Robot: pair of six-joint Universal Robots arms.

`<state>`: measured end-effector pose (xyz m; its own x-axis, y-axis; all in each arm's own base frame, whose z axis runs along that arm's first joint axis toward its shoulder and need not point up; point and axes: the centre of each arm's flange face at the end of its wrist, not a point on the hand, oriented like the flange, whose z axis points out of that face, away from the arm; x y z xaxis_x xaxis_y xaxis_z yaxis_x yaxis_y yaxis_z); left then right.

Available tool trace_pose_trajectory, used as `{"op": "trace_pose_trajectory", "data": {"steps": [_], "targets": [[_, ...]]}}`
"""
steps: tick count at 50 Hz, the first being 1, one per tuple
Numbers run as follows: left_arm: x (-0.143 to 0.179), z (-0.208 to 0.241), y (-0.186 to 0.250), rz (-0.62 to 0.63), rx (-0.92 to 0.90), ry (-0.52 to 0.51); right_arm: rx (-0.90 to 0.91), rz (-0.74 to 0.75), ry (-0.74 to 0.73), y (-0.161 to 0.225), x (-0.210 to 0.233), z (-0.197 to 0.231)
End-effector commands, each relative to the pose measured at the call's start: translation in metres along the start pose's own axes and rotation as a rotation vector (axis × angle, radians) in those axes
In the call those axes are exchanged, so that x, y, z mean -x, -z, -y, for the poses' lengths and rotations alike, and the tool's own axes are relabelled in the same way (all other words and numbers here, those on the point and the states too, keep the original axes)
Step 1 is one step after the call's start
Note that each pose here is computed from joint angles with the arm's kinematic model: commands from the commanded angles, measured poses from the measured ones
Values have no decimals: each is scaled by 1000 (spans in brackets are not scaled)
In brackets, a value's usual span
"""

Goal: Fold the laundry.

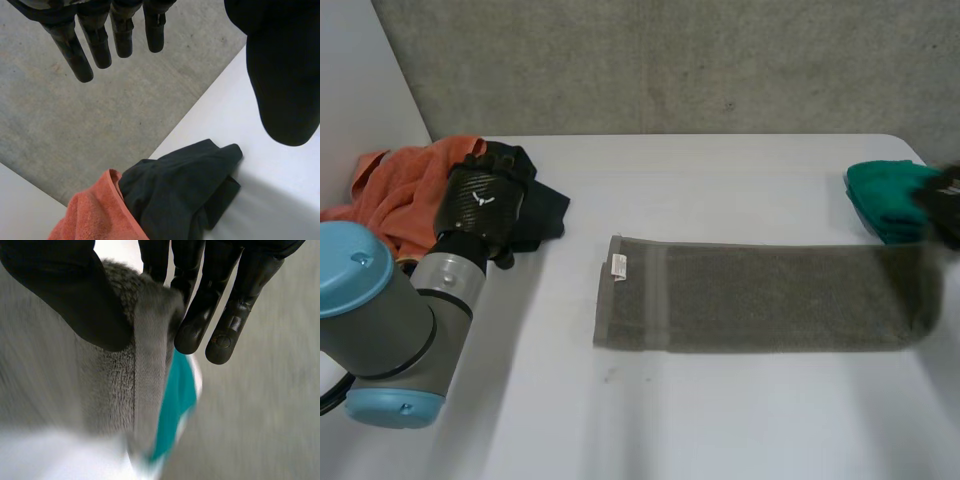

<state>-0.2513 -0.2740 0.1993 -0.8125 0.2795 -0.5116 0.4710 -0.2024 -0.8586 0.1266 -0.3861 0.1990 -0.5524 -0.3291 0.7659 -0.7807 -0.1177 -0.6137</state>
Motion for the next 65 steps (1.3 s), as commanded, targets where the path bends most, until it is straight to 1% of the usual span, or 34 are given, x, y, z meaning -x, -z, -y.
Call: {"op": "trace_pose_trajectory", "data": {"steps": [1,4,5,7,8,12,15,18,21,22,23,26,27,31,32,34,36,40,43,47,50,55,58,59,62,63,65], "targets": [[5,9,3,14,-21,20,-437,180,67,26,88,135],[6,11,4,15,-28,48,-521,266,78,38,123,158],[6,11,5,13,-27,60,-569,335,86,47,150,168],[6,11,6,11,-25,69,-619,405,95,58,177,179],[5,11,7,11,-25,72,-656,463,102,67,198,186],[2,12,8,1,-25,76,-671,562,110,80,238,186],[-2,12,10,-13,-26,76,-654,583,110,80,249,182],[-9,14,13,-32,-32,76,-623,572,81,79,243,182],[-15,21,14,-48,-57,80,-559,514,-29,77,223,188],[-17,24,15,-54,-65,81,-528,491,-72,74,214,187],[-18,27,15,-58,-74,82,-458,430,-177,64,192,181],[-26,42,17,-78,-122,89,-355,343,-344,52,157,164],[-30,45,18,-88,-134,92,-306,307,-439,50,138,152],[-54,62,22,-152,-184,128,-210,305,-567,61,122,130],[-64,68,23,-179,-196,143,-190,306,-572,63,121,125],[-74,72,24,-202,-207,152,-141,314,-571,67,123,113],[-87,70,23,-229,-205,156,-63,315,-564,69,126,90],[-101,66,21,-256,-193,150,38,299,-517,69,126,57],[-103,64,20,-251,-184,147,113,300,-461,64,131,34],[-103,61,20,-242,-165,150,162,308,-418,61,130,20],[-101,59,22,-242,-157,148,172,312,-417,59,125,18],[-97,58,25,-241,-139,141,141,275,-398,50,114,24],[-85,62,27,-223,-135,144,97,258,-377,47,109,37],[-81,62,27,-215,-132,146,44,257,-355,47,110,55],[-71,62,27,-192,-127,145,-61,271,-312,52,115,92],[-65,64,27,-181,-132,146,-122,289,-290,57,120,114],[-61,65,28,-170,-133,149,-182,316,-270,62,130,133]]}}
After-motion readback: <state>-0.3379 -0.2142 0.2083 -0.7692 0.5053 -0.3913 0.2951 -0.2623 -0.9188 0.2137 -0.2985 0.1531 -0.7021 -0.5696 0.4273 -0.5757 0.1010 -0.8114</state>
